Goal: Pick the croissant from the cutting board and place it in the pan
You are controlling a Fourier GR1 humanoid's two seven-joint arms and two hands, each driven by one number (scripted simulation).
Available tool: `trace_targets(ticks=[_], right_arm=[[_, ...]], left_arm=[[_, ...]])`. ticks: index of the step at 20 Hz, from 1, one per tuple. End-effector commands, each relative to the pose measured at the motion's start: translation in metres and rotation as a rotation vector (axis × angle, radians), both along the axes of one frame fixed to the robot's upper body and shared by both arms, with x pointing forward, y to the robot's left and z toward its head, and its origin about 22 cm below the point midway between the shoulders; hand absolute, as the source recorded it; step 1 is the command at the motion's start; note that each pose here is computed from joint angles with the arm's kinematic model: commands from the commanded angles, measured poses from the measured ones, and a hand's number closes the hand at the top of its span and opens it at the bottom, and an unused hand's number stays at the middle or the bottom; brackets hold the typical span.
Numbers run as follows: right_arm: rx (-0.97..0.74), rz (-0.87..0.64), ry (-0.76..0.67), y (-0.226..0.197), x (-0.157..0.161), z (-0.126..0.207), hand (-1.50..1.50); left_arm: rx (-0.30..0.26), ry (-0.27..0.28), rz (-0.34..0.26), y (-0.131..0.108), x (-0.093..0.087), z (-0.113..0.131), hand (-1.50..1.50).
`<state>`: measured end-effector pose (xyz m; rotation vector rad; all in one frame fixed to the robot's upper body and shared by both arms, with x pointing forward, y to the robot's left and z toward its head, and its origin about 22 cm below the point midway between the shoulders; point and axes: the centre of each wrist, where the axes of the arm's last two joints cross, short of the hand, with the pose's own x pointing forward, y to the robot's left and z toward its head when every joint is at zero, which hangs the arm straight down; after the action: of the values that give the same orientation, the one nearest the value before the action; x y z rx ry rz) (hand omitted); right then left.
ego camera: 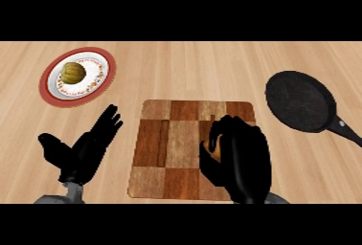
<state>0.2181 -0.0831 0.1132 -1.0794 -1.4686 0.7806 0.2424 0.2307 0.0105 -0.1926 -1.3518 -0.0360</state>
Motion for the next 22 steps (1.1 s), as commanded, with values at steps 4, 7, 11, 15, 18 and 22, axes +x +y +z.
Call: trace_targets(ticks=[4,7,11,15,18,22], right_arm=[[0.277,-0.103,-0.080,-0.054,-0.038,0.011,1.50],[0.350,-0.125,-0.129,-0.081,-0.012,-0.004,1.50],[0.218,-0.156,-0.122,-0.117,0.003,-0.029,1.50],[0.133,-0.217,-0.149,-0.149,0.040,-0.046,1.50],[0.158,-0.262,-0.194,-0.172,0.071,-0.055,1.50],[0.139,-0.385,-0.293,-0.207,0.097,-0.055,1.50]], left_arm=[[-0.001,-0.010,-0.032,-0.003,0.003,0.013,0.00],[0.008,-0.012,-0.058,-0.025,0.002,-0.012,0.00],[0.007,-0.004,-0.053,-0.015,0.002,-0.012,0.00],[-0.005,-0.017,-0.056,-0.014,0.016,-0.001,0.00],[-0.016,-0.014,-0.061,-0.005,0.006,-0.009,0.00],[0.012,-0.025,-0.064,-0.024,0.015,0.000,0.00]])
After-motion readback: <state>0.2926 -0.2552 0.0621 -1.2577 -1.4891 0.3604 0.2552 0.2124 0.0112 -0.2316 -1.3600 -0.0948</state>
